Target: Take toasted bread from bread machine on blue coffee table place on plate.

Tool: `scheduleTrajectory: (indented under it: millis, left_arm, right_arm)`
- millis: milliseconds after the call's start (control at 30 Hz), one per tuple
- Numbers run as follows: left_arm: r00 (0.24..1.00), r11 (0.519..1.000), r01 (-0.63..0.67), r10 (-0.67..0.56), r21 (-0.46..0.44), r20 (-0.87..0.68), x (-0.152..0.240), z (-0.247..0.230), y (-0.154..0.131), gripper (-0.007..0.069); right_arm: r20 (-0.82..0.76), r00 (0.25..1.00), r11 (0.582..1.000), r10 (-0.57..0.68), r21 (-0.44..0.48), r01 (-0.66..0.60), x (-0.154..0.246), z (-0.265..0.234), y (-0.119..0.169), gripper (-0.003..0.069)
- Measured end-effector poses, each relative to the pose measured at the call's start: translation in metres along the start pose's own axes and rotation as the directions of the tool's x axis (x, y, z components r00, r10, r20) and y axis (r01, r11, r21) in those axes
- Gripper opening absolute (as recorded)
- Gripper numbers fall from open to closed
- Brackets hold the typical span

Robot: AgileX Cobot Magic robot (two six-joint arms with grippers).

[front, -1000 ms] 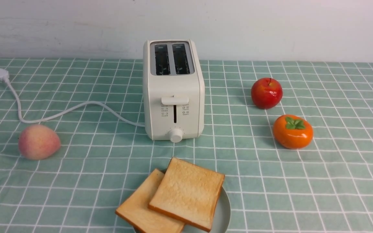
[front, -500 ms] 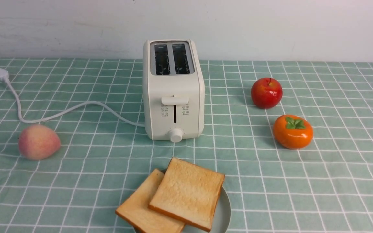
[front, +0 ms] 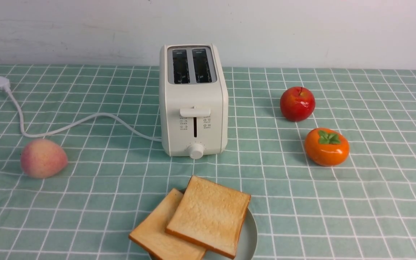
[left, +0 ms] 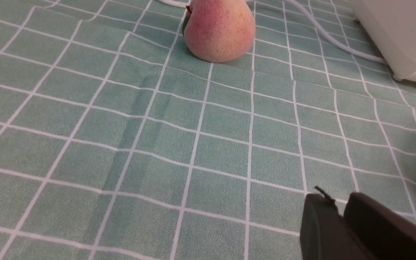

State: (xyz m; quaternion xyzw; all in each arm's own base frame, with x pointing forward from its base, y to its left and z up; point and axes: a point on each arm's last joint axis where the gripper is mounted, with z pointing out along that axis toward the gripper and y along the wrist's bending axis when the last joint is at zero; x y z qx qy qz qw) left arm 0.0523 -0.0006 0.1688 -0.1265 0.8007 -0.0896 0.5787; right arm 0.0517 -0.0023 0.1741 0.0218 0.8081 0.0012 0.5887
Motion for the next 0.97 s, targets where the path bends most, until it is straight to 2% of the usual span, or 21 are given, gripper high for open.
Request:
scheduleTrajectory:
  millis: [967]
  left_arm:
    - [1.0,1.0,0.0,0.0,0.0,0.0,0.0,0.0,0.0,0.012]
  right_arm:
    - [0.0,1.0,1.0,0.0,0.0,0.0,0.0,0.0,0.0,0.017]
